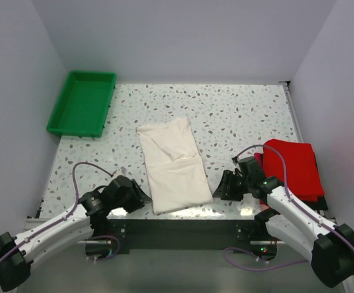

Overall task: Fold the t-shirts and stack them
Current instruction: Fold the tshirt

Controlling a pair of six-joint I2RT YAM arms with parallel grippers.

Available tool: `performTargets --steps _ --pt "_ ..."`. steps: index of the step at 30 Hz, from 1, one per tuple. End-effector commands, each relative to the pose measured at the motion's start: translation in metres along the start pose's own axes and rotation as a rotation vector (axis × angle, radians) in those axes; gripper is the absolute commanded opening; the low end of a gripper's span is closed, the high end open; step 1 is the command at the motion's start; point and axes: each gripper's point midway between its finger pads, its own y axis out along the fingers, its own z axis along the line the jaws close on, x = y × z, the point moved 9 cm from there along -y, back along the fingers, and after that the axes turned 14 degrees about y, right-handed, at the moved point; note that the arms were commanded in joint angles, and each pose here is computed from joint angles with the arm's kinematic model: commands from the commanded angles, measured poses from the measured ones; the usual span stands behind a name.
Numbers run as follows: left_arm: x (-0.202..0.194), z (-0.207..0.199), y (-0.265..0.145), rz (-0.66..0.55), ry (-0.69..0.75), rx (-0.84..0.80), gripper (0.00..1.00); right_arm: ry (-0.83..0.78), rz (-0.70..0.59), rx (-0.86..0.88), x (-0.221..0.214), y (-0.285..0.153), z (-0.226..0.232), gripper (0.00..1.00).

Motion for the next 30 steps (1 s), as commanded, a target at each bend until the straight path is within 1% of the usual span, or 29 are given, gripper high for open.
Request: performTargets --steps 1,4,5,10,17,22,25,27,28,30 --pt "-0.010 0.001 0.003 0.067 0.018 0.040 0.50 0.025 0.046 0.017 -0.006 0.005 -0.005 0.49" --pt "-0.018 -0.002 0.007 0.105 0.063 0.037 0.51 0.029 0.070 0.008 -0.009 0.010 -0.009 0.49" --pt "-0.024 -0.002 0.007 0.144 0.079 0.032 0.51 0.029 0.074 0.003 -0.009 0.011 -0.011 0.49" --pt "-0.035 0.001 0.009 0.200 0.101 0.057 0.51 0.035 0.079 0.006 -0.009 0.016 -0.013 0.49" --pt "-0.042 0.006 0.011 0.240 0.101 0.089 0.48 0.061 0.095 0.025 -0.009 0.025 -0.014 0.49" --pt "-0.043 0.005 0.015 0.243 0.115 0.094 0.46 0.062 0.100 0.044 -0.009 0.031 -0.010 0.48" --pt "-0.039 -0.001 0.017 0.218 0.123 0.078 0.41 0.061 0.106 0.045 -0.009 0.034 -0.008 0.46" --pt "-0.036 -0.006 0.017 0.196 0.126 0.068 0.36 0.067 0.109 0.045 -0.010 0.036 -0.008 0.45" --pt "-0.035 -0.008 0.016 0.192 0.129 0.063 0.29 0.073 0.109 0.048 -0.010 0.036 -0.008 0.41" --pt "-0.029 -0.014 0.015 0.150 0.135 0.062 0.23 0.075 0.112 0.053 -0.010 0.036 -0.007 0.35"
